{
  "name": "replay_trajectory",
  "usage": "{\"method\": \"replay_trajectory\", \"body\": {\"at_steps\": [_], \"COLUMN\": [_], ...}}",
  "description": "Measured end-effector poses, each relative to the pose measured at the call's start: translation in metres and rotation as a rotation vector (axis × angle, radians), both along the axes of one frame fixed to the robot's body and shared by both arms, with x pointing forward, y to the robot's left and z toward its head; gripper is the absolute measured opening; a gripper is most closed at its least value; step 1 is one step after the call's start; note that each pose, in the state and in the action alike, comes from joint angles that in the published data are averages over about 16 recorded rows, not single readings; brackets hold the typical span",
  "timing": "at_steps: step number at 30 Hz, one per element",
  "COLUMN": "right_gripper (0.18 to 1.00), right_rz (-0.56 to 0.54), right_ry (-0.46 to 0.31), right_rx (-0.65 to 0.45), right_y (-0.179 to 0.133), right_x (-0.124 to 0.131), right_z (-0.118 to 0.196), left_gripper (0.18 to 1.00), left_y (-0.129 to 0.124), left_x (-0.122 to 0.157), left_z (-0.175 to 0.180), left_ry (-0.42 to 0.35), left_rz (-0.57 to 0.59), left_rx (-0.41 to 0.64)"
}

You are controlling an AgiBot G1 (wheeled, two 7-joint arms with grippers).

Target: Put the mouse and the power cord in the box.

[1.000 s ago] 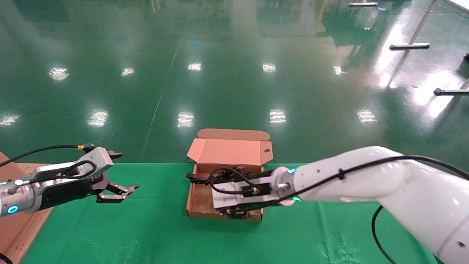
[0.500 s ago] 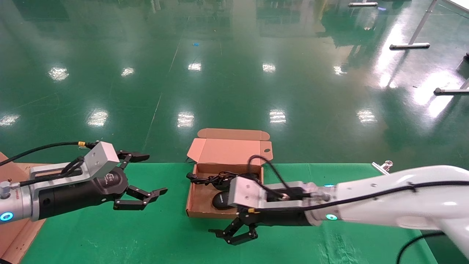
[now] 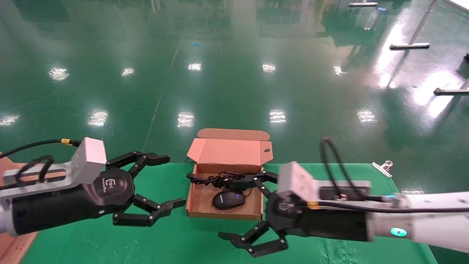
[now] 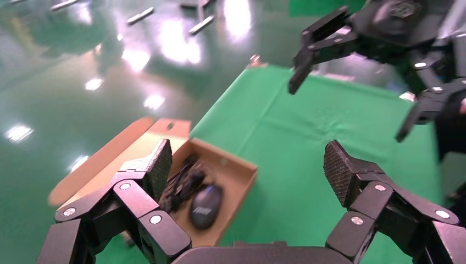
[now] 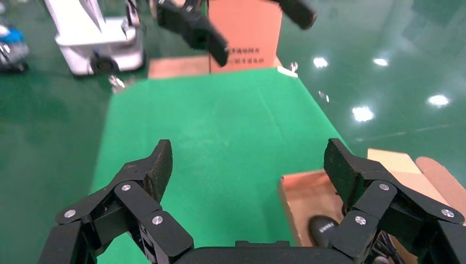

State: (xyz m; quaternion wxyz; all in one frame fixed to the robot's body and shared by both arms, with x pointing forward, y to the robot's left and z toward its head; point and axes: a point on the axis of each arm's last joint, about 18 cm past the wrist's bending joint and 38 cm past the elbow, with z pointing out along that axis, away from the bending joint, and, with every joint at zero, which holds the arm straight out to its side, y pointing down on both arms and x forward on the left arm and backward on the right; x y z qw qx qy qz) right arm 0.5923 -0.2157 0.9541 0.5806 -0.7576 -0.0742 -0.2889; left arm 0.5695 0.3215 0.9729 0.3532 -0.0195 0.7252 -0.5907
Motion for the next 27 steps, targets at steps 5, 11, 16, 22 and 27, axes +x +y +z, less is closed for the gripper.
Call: {"method": "replay_trajectory", "body": {"at_steps": [5, 11, 16, 22, 27], "right_gripper": [0.999, 1.001, 1.001, 1.001, 1.001], "right_rz": [0.034, 0.076, 0.110, 0.141, 0.155], "right_ry": [0.019, 0.028, 0.026, 0.017, 0.012], "right_rx": [0.064, 0.120, 0.147, 0.156, 0.157], "right_y": [-0.023, -0.049, -0.068, -0.083, -0.089], "right_x": [-0.025, -0.058, -0.086, -0.111, -0.123], "right_z": [0.009, 0.021, 0.029, 0.037, 0.040], "left_gripper": [1.001, 1.001, 1.001, 1.001, 1.001], "left_y": [-0.008, -0.015, -0.019, -0.021, -0.022], "left_x": [-0.023, -0.051, -0.073, -0.091, -0.098], "left_z": [0.006, 0.013, 0.017, 0.019, 0.020], "left_ry": [0.003, 0.003, 0.001, -0.004, -0.007], "left_rz": [-0.092, -0.200, -0.281, -0.343, -0.368], "left_rx": [-0.024, -0.041, -0.044, -0.041, -0.038]}}
